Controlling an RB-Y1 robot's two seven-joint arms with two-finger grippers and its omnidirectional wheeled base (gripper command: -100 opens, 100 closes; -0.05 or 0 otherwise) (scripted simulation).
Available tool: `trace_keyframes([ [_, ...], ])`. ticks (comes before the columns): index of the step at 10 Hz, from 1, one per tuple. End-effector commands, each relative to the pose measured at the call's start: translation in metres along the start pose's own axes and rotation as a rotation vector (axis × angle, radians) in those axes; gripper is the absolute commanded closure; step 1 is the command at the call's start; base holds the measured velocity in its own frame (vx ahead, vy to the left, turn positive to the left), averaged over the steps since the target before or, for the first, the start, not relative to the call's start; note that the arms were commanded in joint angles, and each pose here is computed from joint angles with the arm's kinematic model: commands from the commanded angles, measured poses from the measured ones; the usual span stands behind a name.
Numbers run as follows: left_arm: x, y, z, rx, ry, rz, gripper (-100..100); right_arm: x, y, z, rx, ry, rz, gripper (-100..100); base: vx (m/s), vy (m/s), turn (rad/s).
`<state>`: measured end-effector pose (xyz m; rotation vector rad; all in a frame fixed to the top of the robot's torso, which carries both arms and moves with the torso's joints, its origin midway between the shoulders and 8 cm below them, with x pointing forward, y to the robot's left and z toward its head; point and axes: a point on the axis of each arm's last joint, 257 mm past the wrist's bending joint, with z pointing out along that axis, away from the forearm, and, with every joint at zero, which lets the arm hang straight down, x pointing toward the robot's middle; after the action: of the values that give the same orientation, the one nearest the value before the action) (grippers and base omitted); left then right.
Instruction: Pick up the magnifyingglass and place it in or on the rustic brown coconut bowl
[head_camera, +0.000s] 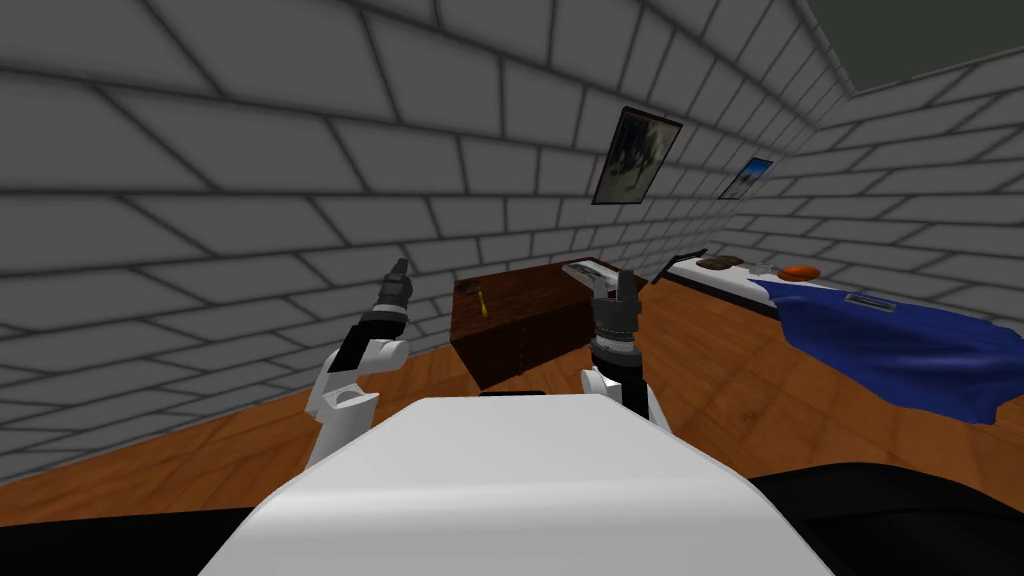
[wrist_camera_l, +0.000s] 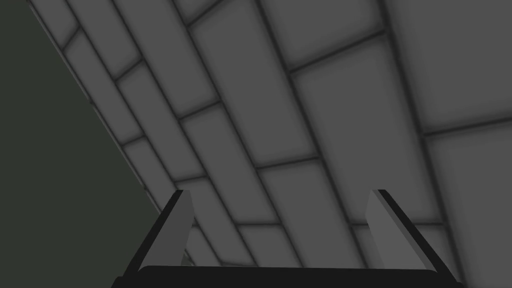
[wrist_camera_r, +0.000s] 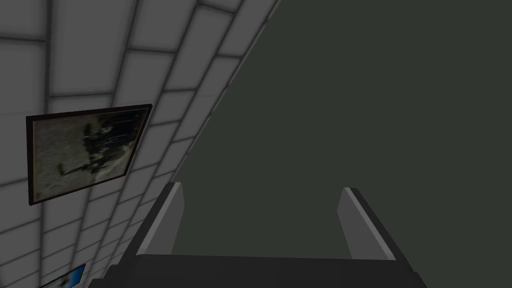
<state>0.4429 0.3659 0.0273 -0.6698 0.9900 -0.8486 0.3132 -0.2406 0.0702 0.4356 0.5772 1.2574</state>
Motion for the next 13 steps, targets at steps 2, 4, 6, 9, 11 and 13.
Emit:
trace_keyframes([
  [2,-0.001,0.016,0.009,-0.059,0.022,0.017,-100,0.0,0.0,0.0,0.0,0.0,0.0,0,-0.027,0.017,-0.143],
  [4,-0.001,0.03,0.016,-0.107,0.042,0.03,-100,0.0,0.0,0.0,0.0,0.0,0.0,0,-0.024,0.017,-0.121],
  [6,0.0,0.045,0.021,-0.158,0.067,0.042,-100,0.0,0.0,0.0,0.0,0.0,0.0,0,-0.024,0.01,-0.14],
  [9,0.002,0.059,0.026,-0.208,0.094,0.053,-100,0.0,0.0,0.0,0.0,0.0,0.0,0,-0.016,0.008,-0.091],
  [11,0.004,0.074,0.03,-0.26,0.124,0.064,-100,0.0,0.0,0.0,0.0,0.0,0.0,0,-0.014,0.006,-0.148],
  [13,0.006,0.086,0.034,-0.3,0.152,0.074,-100,0.0,0.0,0.0,0.0,0.0,0.0,0,-0.015,0.008,-0.143],
])
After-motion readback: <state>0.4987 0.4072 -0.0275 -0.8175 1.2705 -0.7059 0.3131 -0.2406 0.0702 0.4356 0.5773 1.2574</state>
